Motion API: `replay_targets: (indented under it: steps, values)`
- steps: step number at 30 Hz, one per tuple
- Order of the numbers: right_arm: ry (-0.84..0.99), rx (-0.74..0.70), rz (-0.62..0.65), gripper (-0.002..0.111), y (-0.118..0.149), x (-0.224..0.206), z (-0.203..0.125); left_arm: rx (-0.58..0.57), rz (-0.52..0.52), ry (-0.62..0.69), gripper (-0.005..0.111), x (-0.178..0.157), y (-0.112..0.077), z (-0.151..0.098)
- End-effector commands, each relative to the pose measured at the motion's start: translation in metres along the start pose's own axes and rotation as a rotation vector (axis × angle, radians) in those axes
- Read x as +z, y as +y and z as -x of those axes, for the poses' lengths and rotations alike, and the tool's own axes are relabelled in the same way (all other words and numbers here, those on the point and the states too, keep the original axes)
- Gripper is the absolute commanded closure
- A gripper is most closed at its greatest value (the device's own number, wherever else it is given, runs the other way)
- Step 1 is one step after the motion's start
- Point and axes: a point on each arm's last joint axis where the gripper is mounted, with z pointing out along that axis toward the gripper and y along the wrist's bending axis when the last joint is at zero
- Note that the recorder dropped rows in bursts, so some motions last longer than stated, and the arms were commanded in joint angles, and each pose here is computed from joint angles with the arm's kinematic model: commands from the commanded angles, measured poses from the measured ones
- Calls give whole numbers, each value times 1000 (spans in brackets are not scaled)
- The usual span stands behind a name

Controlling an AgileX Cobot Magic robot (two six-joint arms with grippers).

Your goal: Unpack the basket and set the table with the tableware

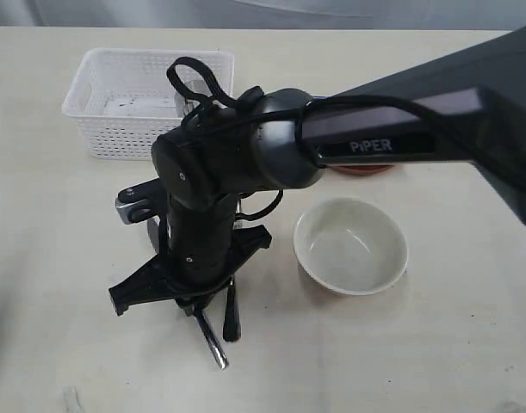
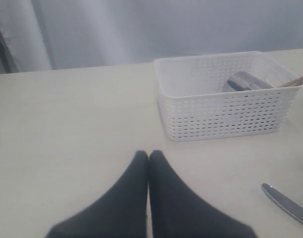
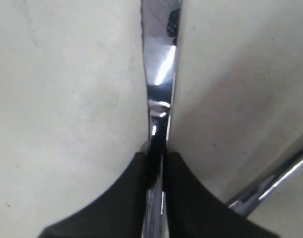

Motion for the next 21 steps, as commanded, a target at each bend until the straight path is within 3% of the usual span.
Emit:
replay_targets:
  steps: [1, 6, 10, 15, 21]
  values:
    - [-16, 3, -7, 109, 1, 12, 5, -10, -2, -9, 107, 0, 0, 0]
    - [-108, 66, 18, 109, 9, -8, 27, -10, -2, -9, 107, 0, 0, 0]
    - [-121, 244, 25, 109, -13, -16, 41, -3, 1, -9, 107, 0, 0, 0]
    - [-162, 459, 52, 109, -17, -23, 39, -3, 1, -9, 107, 0, 0, 0]
    - [-108, 494, 45, 109, -19, -20, 28, -3, 1, -9, 107, 0, 0, 0]
